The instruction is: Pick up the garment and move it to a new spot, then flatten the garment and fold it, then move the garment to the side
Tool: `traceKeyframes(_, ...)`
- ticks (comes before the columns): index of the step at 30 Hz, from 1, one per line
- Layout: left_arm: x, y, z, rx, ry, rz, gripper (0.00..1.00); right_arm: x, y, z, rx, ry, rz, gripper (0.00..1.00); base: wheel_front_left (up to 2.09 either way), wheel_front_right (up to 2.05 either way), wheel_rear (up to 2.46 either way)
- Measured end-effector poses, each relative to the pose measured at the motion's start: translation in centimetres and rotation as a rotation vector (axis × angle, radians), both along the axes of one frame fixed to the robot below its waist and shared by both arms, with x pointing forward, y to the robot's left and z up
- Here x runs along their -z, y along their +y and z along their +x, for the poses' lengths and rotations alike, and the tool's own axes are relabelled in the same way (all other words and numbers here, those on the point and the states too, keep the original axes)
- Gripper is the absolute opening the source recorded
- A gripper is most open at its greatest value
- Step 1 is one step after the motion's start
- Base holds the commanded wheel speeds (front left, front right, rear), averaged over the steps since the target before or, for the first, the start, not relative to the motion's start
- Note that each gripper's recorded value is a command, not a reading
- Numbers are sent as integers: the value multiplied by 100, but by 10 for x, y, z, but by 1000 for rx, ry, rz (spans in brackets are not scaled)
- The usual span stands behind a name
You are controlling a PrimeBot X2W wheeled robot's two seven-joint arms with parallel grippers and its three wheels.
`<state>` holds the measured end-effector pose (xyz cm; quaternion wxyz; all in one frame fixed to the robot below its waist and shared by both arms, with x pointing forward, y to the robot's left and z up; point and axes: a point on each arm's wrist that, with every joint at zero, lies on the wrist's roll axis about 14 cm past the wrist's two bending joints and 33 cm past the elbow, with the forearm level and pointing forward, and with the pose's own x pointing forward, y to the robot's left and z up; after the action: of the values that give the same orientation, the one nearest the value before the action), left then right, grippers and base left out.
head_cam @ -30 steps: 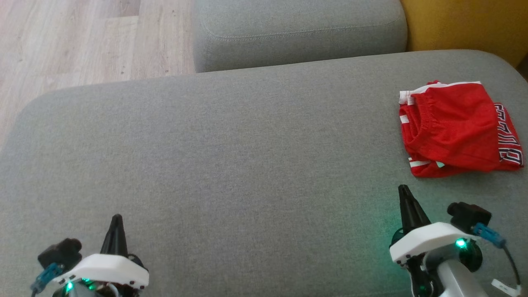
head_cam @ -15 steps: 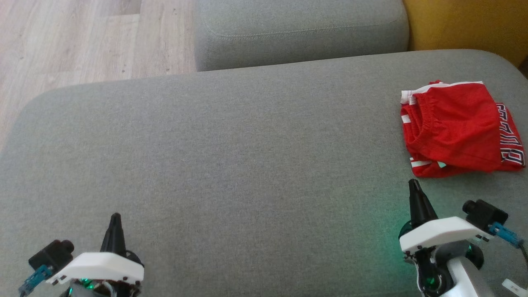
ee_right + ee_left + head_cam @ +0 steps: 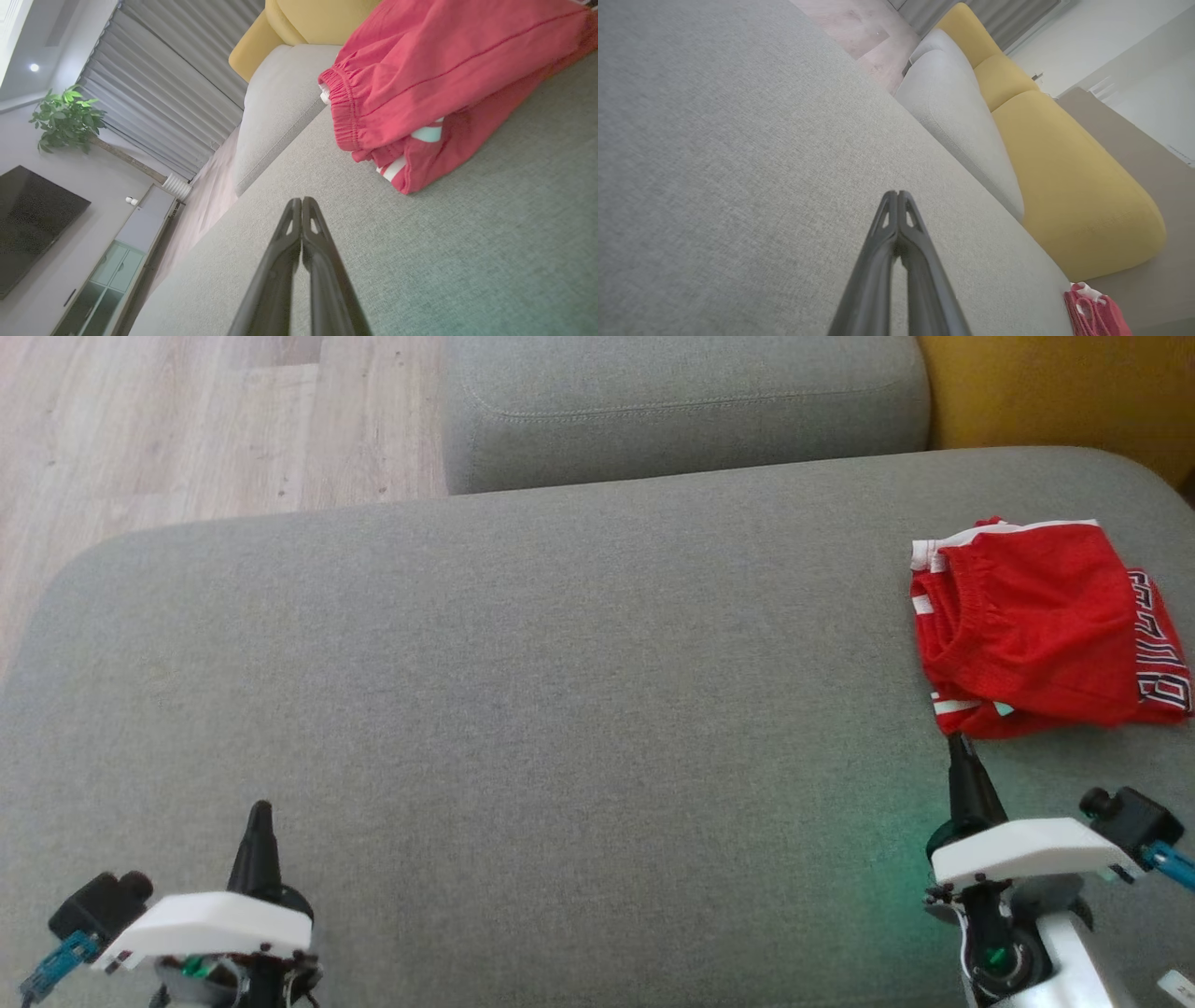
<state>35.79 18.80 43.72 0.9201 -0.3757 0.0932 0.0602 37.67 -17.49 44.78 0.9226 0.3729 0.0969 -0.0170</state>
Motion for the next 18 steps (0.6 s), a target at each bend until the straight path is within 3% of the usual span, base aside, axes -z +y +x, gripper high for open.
traceKeyframes(18, -4, 1, 2, -37, -6, -192, 0, -4, -8, 0, 61, -1, 193, 0, 0, 0, 0)
